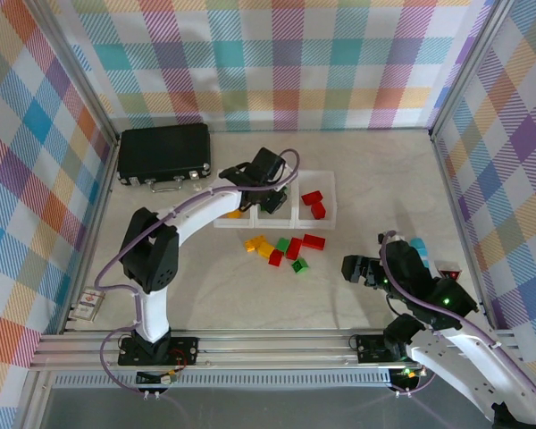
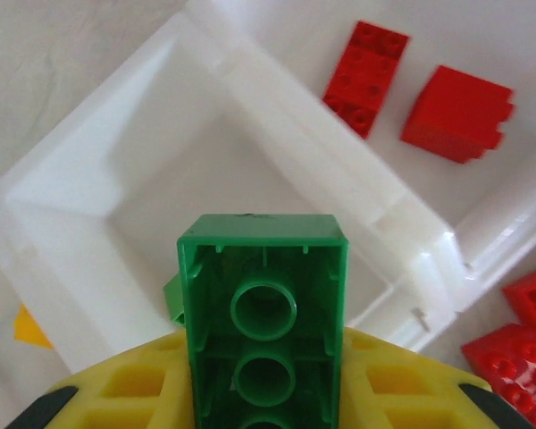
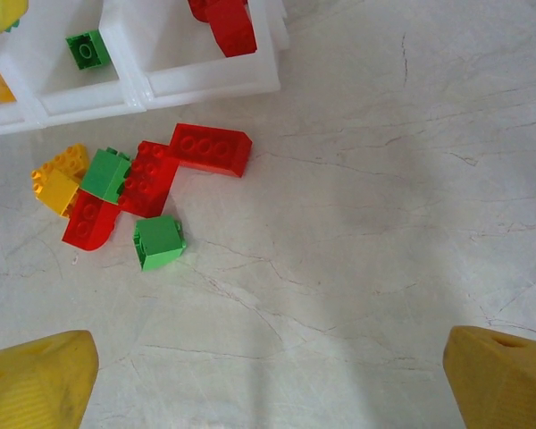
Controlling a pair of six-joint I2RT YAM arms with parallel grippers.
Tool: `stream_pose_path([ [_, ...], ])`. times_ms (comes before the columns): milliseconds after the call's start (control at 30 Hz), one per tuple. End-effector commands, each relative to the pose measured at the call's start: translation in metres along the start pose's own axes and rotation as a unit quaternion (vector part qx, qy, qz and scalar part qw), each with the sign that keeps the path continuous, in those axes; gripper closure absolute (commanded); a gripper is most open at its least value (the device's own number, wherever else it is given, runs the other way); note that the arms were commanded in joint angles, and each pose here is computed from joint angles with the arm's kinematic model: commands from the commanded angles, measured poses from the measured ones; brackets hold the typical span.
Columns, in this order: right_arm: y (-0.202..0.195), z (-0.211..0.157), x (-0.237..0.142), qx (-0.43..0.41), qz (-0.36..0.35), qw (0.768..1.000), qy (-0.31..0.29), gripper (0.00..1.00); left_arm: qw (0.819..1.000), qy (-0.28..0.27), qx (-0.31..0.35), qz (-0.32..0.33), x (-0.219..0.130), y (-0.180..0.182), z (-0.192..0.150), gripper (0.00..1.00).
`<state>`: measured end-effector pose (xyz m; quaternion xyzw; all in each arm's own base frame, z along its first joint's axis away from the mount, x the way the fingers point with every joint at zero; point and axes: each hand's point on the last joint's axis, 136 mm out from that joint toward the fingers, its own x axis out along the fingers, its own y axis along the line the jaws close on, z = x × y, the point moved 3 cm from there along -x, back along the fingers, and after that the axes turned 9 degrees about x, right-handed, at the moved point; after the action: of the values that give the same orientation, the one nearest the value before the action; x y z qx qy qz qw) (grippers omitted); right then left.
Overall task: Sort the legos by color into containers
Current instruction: Place the lego in the container, then pick up the lego from the center of the table.
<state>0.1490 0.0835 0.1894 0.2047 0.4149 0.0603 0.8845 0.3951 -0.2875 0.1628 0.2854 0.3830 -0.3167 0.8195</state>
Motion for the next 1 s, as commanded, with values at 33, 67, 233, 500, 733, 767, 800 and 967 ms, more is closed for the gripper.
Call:
stream_pose_path([
  [33, 0.002, 0.01, -0.01, 0.005, -0.004, 1.0, -0.014, 0.01, 0.999, 0.007, -0.044, 0.004, 0.006, 0.007, -0.003, 0.72],
  [67, 0.002, 0.01, -0.01, 0.006, -0.005, 1.0, -0.012, 0.01, 0.999, 0.009, -0.045, 0.004, 0.008, 0.007, -0.005, 0.69],
  [233, 0.004, 0.01, -0.011, 0.006, -0.005, 1.0, -0.002, 0.01, 0.999, -0.008, -0.05, -0.011, 0.014, 0.004, -0.003, 0.53],
  [500, 0.007, 0.01, -0.013, 0.01, -0.009, 1.0, 0.011, 0.01, 0.998, -0.032, -0.051, -0.015, 0.005, 0.005, 0.008, 0.42],
  [733, 0.01, 0.012, -0.013, 0.03, -0.022, 0.999, 0.025, 0.01, 0.99, -0.124, -0.059, 0.03, -0.065, 0.02, 0.025, 0.32],
  [767, 0.011, 0.012, -0.013, 0.03, -0.023, 0.999, 0.028, 0.01, 0.987, -0.143, -0.062, 0.038, -0.081, 0.023, 0.026, 0.31],
  [800, 0.014, 0.013, -0.011, 0.028, -0.021, 0.999, 0.031, 0.01, 0.984, -0.16, -0.064, 0.045, -0.095, 0.024, 0.024, 0.3],
  [967, 0.038, 0.018, 0.002, -0.026, 0.02, 0.998, 0.047, 0.01, 0.965, -0.238, -0.081, 0.074, -0.158, 0.022, 0.0, 0.05],
])
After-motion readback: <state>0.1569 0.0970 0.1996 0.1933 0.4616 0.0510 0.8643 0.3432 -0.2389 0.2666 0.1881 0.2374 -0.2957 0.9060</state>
